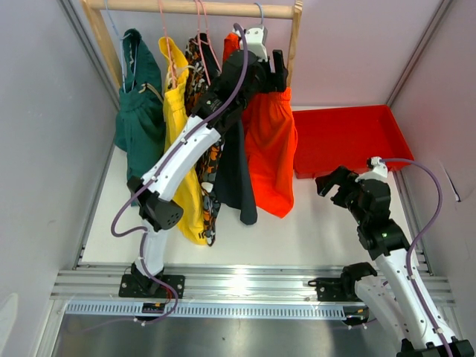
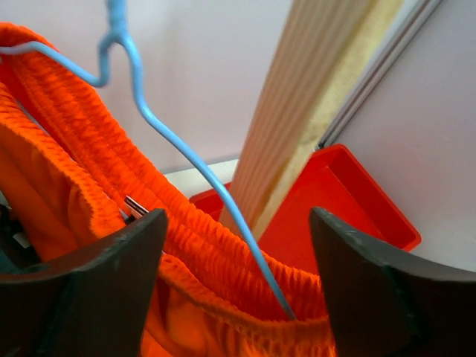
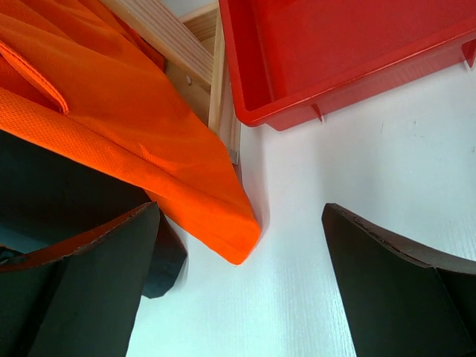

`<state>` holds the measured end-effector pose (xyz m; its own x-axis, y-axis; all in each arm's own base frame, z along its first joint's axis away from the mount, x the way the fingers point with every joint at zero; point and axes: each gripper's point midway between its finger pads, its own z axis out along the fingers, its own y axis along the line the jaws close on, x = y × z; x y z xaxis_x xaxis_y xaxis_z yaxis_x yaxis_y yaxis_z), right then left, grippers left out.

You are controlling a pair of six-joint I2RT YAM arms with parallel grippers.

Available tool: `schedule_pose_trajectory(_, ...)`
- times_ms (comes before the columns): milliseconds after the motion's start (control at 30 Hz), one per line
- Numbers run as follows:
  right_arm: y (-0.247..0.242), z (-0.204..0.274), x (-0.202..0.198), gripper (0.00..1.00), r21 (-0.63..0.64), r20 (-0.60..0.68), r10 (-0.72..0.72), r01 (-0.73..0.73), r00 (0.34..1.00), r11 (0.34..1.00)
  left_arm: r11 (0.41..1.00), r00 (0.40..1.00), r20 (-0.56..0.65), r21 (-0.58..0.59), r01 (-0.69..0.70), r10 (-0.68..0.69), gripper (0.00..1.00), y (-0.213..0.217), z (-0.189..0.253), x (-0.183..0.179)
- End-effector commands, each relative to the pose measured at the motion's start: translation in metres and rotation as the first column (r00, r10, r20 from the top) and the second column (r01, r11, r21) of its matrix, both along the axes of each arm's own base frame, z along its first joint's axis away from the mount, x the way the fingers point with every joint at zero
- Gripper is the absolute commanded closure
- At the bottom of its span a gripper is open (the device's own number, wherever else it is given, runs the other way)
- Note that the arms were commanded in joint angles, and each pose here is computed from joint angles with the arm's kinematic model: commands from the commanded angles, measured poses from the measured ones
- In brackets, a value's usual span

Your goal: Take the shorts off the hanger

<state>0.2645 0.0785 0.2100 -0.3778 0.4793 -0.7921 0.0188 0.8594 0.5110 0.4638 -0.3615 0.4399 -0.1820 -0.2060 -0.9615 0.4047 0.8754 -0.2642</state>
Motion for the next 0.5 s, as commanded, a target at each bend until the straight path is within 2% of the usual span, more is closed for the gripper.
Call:
schedule_pose_trajectory(0, 0.004, 0.02, 0.003, 0.01, -0.009, 0.056, 0.026, -0.025, 0.998, 1.0, 0.995, 0.996, 0.083, -0.103, -0.006, 0.014, 0.23, 0.006, 0.04, 0.003)
schedule_pose_trajectory(100, 0.005, 0.018, 0.004, 0.01, -0.012, 0.055, 0.031, -0.03, 0.998, 0.999, 0.994, 0.995, 0.094, -0.114, -0.008, 0.018, 0.27, 0.006, 0.042, 0.005)
schedule_pose_trajectory(200, 0.005, 0.017, 0.005, 0.01, -0.016, 0.054, 0.033, -0.032, 0.998, 0.999, 0.992, 0.994, 0.107, -0.125, -0.002, 0.015, 0.39, 0.005, 0.046, 0.006)
schedule_pose_trajectory(333, 0.005, 0.016, 0.005, 0.01, -0.018, 0.052, 0.033, -0.032, 0.998, 0.999, 0.99, 0.995, 0.094, -0.142, 0.026, -0.012, 0.63, 0.001, 0.041, 0.011)
schedule_pose_trajectory(400, 0.005, 0.017, 0.005, 0.01, -0.018, 0.053, 0.035, -0.034, 0.998, 0.999, 0.981, 0.994, 0.08, -0.174, 0.089, -0.076, 0.67, -0.006, 0.039, 0.011)
schedule_pose_trajectory(467, 0.006, 0.017, 0.005, 0.0, -0.018, 0.053, 0.036, -0.035, 0.998, 0.999, 0.975, 0.993, 0.062, -0.194, 0.109, -0.098, 0.76, -0.007, 0.035, 0.015)
